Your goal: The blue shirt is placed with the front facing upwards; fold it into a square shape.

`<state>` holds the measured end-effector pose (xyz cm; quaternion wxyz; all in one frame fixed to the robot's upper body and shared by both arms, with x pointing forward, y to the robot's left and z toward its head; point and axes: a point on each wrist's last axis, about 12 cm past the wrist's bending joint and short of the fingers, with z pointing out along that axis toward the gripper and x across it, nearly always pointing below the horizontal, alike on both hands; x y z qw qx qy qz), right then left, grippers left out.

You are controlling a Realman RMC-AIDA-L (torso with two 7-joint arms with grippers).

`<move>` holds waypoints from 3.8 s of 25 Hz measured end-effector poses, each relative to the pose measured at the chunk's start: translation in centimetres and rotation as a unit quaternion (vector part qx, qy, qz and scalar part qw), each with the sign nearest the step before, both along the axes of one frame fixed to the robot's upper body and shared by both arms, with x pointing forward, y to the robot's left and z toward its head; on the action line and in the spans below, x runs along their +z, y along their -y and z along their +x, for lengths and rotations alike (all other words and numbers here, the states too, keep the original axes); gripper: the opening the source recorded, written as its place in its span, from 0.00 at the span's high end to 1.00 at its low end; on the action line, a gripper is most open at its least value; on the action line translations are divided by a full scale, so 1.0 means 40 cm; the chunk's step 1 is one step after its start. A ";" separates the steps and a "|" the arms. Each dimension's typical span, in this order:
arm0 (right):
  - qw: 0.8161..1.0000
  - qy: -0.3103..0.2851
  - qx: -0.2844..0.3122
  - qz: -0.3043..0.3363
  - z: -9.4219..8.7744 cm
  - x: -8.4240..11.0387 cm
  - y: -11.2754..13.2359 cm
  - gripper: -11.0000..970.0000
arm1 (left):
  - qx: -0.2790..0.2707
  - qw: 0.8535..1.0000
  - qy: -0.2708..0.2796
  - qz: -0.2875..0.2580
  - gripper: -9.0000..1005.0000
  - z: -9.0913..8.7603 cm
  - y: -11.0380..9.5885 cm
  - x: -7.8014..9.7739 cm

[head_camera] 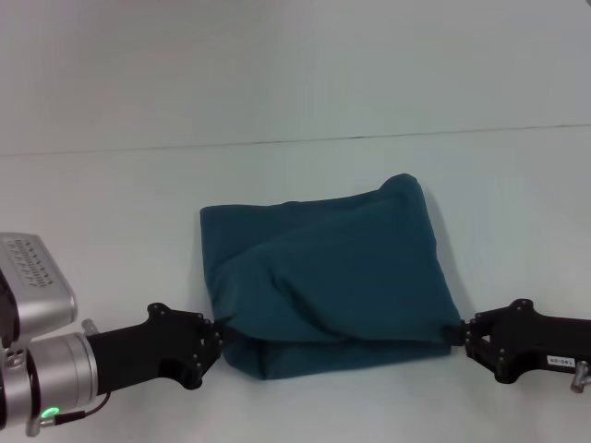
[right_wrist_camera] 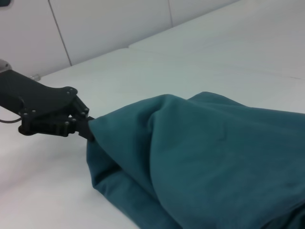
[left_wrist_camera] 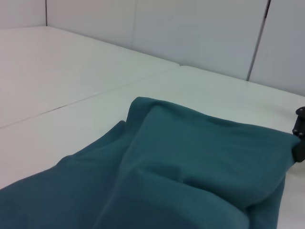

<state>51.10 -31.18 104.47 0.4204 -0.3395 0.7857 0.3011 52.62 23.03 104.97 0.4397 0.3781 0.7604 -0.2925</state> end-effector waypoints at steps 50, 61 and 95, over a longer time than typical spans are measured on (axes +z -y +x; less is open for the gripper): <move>0.991 0.000 -0.113 0.072 -0.012 0.053 0.105 0.27 | 0.076 0.987 0.081 -0.112 0.51 0.016 -0.006 0.053; 0.988 0.013 -0.129 0.088 -0.020 0.045 0.101 0.27 | 0.071 0.993 0.061 -0.067 0.46 0.107 0.097 0.014; 0.968 0.161 -0.134 0.139 0.031 0.038 0.012 0.38 | 0.069 0.997 0.027 -0.026 0.46 0.038 0.058 0.000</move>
